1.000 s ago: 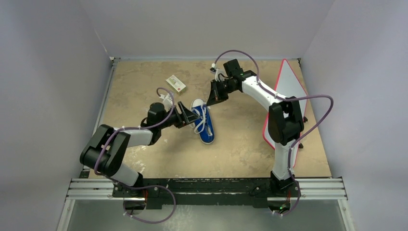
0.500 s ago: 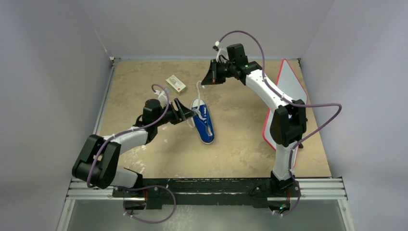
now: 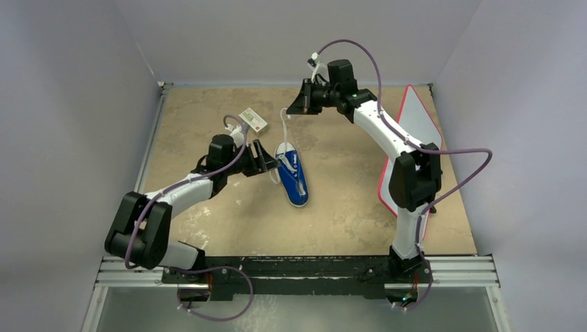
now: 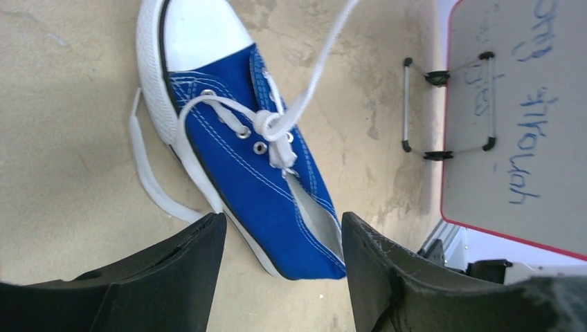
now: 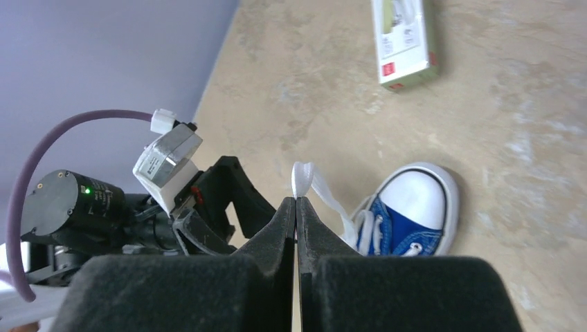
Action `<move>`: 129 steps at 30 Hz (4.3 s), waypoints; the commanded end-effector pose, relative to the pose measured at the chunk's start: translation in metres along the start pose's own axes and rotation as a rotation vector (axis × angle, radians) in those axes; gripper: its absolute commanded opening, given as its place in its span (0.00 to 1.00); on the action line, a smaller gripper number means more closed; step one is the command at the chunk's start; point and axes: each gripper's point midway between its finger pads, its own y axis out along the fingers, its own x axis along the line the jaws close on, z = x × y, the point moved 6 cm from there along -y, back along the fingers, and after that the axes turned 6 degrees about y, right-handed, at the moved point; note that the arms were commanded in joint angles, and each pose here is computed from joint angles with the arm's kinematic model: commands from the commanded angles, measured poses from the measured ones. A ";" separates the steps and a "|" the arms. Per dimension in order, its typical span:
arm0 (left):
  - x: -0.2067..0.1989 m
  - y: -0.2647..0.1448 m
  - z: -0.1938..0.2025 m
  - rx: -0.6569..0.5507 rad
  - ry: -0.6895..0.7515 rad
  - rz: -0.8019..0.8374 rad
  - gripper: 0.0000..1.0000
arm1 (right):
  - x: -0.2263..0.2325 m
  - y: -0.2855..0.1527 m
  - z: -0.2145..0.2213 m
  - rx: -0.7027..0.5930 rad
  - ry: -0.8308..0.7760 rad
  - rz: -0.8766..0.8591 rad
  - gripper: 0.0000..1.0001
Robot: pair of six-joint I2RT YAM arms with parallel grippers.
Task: Tie the shoes
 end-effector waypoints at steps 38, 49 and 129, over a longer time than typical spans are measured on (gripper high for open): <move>0.005 -0.013 -0.008 0.145 0.175 -0.188 0.00 | 0.038 -0.050 -0.008 -0.032 -0.070 -0.031 0.00; 0.019 0.040 0.001 0.114 -0.004 -0.105 0.36 | 0.039 -0.059 -0.007 -0.039 -0.100 0.007 0.00; -0.076 -0.076 0.031 0.214 0.349 -0.183 0.00 | 0.028 0.043 0.064 0.177 -0.117 -0.007 0.00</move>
